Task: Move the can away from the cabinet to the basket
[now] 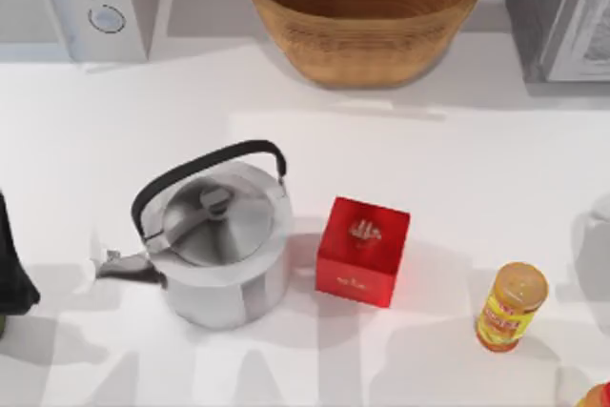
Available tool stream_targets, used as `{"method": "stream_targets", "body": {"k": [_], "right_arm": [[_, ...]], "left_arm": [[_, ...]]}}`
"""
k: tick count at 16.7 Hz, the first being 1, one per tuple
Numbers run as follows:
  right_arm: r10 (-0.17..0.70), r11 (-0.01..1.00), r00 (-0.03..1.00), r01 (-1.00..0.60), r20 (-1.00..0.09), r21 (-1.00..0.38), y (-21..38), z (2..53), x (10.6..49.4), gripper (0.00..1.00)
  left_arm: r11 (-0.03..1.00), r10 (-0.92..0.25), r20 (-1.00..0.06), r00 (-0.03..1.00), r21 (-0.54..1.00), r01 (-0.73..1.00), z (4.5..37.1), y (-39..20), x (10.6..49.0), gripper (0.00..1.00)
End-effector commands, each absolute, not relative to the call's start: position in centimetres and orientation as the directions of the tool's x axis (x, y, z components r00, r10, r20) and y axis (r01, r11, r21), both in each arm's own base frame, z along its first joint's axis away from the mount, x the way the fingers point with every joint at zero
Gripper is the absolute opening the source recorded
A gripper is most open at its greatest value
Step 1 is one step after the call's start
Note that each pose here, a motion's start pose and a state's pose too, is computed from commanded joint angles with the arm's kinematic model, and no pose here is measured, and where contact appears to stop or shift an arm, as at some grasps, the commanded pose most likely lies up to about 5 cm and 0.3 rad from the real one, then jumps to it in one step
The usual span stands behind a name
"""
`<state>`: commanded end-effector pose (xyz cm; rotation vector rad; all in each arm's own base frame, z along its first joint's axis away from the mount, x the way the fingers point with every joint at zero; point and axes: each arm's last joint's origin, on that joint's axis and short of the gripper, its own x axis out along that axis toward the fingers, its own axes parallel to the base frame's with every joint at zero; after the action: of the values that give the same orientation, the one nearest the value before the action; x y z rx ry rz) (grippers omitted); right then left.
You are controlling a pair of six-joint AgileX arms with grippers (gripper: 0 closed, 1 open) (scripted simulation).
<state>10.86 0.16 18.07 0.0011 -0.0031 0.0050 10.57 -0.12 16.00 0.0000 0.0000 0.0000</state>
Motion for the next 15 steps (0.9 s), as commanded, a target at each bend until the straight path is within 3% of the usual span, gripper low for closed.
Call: {"method": "stream_targets", "body": {"k": [6,11,15], "right_arm": [[-0.001,1.000,1.000,0.001,0.009,0.000,1.6,26.5,14.9,0.00],[-0.001,1.000,1.000,0.001,0.009,-0.001,5.5,32.3,23.3,0.00],[-0.002,1.000,1.000,0.002,0.007,-0.001,10.9,33.3,31.4,0.00]], "left_arm": [[1.000,0.000,0.000,1.000,0.000,0.000,16.0,-0.1,10.6,1.00],[1.000,0.000,0.000,1.000,0.000,0.000,16.0,-0.1,10.6,1.00],[1.000,0.000,0.000,1.000,0.000,0.000,16.0,-0.1,10.6,1.00]]}}
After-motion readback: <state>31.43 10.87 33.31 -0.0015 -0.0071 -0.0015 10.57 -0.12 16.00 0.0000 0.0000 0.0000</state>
